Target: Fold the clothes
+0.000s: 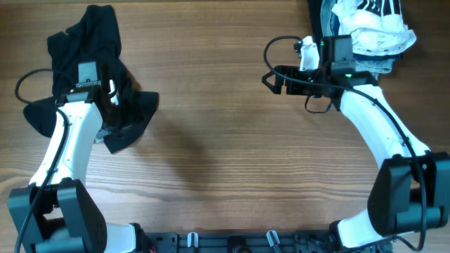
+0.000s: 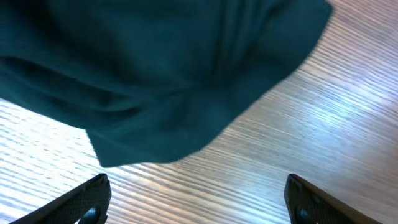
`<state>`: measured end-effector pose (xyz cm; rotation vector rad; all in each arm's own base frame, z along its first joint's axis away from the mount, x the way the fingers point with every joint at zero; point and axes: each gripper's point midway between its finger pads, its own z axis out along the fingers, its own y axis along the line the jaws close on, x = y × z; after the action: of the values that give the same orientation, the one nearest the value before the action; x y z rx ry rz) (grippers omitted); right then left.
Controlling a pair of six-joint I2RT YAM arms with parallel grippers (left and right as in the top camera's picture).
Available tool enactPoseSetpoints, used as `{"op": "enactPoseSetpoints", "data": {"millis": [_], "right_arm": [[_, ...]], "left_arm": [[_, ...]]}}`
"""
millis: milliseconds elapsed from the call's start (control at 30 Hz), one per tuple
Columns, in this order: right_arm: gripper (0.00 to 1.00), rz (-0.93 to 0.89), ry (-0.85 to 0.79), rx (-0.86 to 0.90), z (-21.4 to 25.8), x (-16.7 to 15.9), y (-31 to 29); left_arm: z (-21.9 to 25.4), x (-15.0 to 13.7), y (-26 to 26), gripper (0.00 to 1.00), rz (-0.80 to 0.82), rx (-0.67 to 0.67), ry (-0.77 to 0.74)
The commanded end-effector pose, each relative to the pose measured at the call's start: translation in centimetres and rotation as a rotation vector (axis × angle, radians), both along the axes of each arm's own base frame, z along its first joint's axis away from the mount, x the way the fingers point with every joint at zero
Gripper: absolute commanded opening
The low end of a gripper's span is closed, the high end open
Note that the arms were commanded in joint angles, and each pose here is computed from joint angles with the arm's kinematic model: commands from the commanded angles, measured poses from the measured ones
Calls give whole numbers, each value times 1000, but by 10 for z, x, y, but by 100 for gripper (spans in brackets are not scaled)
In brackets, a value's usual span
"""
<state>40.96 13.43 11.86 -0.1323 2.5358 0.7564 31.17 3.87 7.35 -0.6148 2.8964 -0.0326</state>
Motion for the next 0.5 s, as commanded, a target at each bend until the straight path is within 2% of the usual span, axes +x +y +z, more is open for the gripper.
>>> {"op": "enactPoseSetpoints", "data": {"millis": [0,133,333,467], "right_arm": [[100,-9,-14,-60,-7,8,5],[100,15,-31,-76,-9,9,9],[100,33,-42,-88,-11,9,9],[100,32,-42,-90,-11,9,8]], "left_arm": [[-15,-7,12,91,43,55,12],[-26,-9,15,91,90,64,9],[-27,-13,41,88,176,203,7],[-30,-5,45,86,181,222,-20]]}}
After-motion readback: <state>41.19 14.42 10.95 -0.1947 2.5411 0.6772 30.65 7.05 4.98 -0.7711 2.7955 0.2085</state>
